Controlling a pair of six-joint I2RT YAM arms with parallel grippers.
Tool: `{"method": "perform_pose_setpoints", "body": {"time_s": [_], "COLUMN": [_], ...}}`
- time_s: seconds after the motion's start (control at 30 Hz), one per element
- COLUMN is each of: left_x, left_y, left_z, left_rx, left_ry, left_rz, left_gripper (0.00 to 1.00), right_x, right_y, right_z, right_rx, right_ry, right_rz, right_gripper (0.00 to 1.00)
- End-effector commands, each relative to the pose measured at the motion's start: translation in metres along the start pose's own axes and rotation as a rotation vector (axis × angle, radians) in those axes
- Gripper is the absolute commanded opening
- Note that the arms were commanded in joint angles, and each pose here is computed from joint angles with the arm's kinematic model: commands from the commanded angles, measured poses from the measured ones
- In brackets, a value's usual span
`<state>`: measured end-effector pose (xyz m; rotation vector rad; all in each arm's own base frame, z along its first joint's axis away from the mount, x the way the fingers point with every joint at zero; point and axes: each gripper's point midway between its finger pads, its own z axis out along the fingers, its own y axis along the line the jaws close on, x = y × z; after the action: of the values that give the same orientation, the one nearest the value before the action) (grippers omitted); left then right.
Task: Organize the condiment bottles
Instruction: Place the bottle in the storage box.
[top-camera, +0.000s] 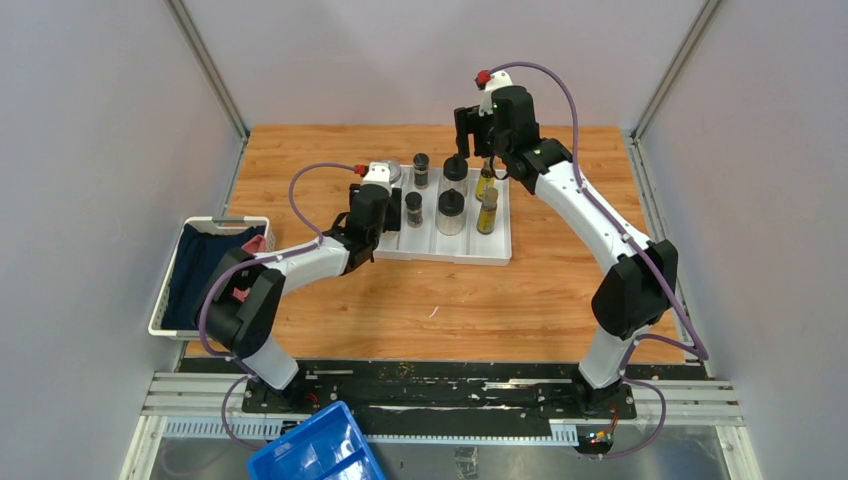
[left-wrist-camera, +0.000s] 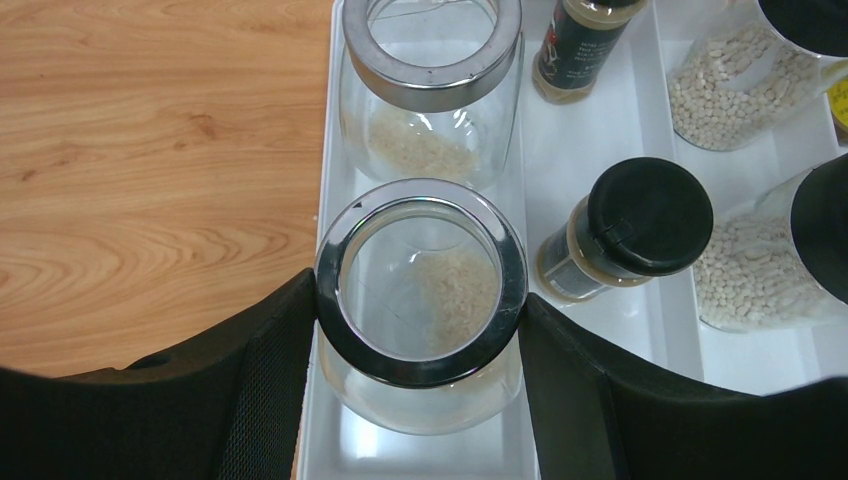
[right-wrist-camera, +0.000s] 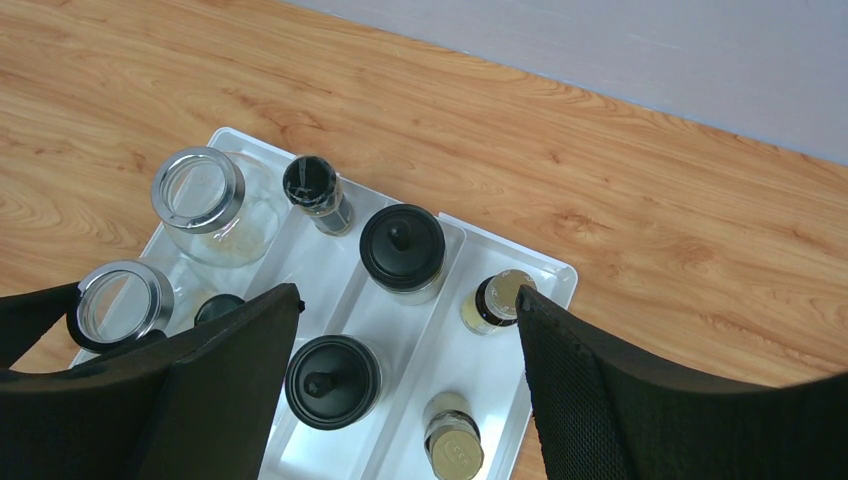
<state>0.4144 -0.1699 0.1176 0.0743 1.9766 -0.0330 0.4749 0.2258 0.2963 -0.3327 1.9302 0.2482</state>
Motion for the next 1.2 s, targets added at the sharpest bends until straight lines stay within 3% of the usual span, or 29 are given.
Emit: {"method": "perform_pose_setpoints", "body": {"time_s": [0.0, 0.17, 0.23, 0.43, 0.53, 0.77, 1.17], "left_x": [-0.024, -0.019, -0.017, -0.014, -0.012, -0.009, -0.021], "left_y": [0.001, 0.001, 0.002, 0.004, 0.003, 0.004, 0.008], "left_z": [0.009, 0.012, 0.011, 0.008, 0.006, 0.003, -0.004], "left_rx": [-0.022, -0.024, -0.029, -0.029, -0.022, -0.013, -0.025], "left_ry": [-0.087, -0.075, -0.072, -0.067, -0.063, -0.052, -0.078], "left_rz": [-0.041, -0.041, -0.043, -0.049, -0.051, -0.038, -0.037], "left_gripper": [0.0, 0.0, 0.06, 0.52, 0.68, 0.81, 0.82], "right_x": [-0.001, 0.0, 0.001, 0.001, 0.0, 0.0, -0.002], "right_y": [-0.008, -0.009, -0.009, -0.008, -0.007, -0.005, -0.004], "right_z": [0.004, 0.006, 0.007, 0.007, 0.007, 0.006, 0.005], "right_rx": [0.009, 0.009, 0.009, 0.004, -0.001, -0.007, -0.014], "right_ry": [0.0, 0.004, 0.007, 0.008, 0.006, 0.008, 0.005], "right_rz": [-0.007, -0.009, -0.009, -0.005, -0.002, 0.004, 0.005], "right_gripper": [0.83, 0.83, 0.83, 0.83, 0.83, 0.83, 0.83]}}
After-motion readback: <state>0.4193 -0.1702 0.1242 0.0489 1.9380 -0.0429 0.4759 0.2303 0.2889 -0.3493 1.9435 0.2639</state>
